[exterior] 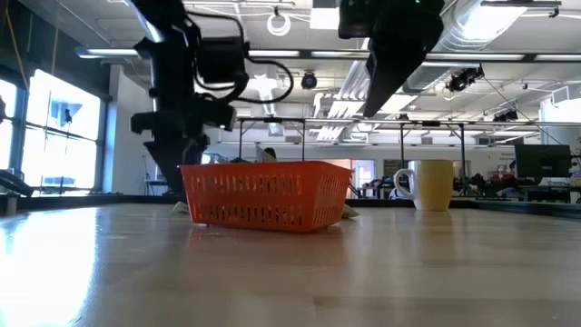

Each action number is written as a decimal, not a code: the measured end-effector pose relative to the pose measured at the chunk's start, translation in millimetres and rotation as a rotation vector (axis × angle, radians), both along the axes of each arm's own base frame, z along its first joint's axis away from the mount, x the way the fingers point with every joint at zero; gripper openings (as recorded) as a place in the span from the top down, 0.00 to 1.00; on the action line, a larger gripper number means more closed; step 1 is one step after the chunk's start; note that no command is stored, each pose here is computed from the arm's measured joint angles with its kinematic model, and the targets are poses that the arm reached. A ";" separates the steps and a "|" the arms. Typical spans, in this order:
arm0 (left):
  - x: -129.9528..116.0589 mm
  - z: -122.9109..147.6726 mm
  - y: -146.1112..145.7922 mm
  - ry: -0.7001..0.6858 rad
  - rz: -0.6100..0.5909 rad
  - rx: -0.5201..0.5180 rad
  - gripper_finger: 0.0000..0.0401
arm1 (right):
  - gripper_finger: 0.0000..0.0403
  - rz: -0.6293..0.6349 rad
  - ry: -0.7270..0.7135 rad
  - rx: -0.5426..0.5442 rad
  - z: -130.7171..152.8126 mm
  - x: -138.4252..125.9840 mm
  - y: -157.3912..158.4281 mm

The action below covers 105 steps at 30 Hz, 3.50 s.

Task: Pick and place Stevia / Truvia into bins
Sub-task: Put the stevia packet into the orange bin

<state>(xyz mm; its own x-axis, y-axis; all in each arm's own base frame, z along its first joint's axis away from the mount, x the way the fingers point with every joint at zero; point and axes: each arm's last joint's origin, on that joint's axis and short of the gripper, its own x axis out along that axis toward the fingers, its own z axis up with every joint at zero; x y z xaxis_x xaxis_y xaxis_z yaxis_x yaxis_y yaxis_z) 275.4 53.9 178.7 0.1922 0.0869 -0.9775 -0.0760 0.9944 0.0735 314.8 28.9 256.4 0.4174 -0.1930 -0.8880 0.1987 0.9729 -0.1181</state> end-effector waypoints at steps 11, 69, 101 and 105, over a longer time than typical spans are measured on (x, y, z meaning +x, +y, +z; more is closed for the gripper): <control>-13.5 -32.8 29.8 -0.106 -0.002 -0.002 0.41 | 0.27 -0.061 -0.021 0.017 0.7 2.3 -13.1; 52.2 76.4 1.3 -0.110 0.033 0.042 0.49 | 0.27 -0.158 -0.077 -0.038 26.0 -28.5 19.0; 50.2 -33.0 97.9 -0.157 -0.386 0.007 0.52 | 0.27 -0.257 -0.088 -0.022 26.0 -25.6 -0.2; 43.5 -33.3 105.4 -0.141 -0.338 -0.021 0.59 | 0.27 -0.263 -0.087 -0.022 26.0 -25.4 -2.1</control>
<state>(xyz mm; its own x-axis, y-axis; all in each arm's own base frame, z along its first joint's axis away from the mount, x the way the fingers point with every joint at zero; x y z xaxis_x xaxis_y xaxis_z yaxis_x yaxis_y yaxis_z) 318.9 159.3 145.5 0.3394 -0.0241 -0.9403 0.2490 0.9663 0.0650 289.4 26.8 282.4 0.4250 -0.3240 -0.8452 0.4543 0.8840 -0.1104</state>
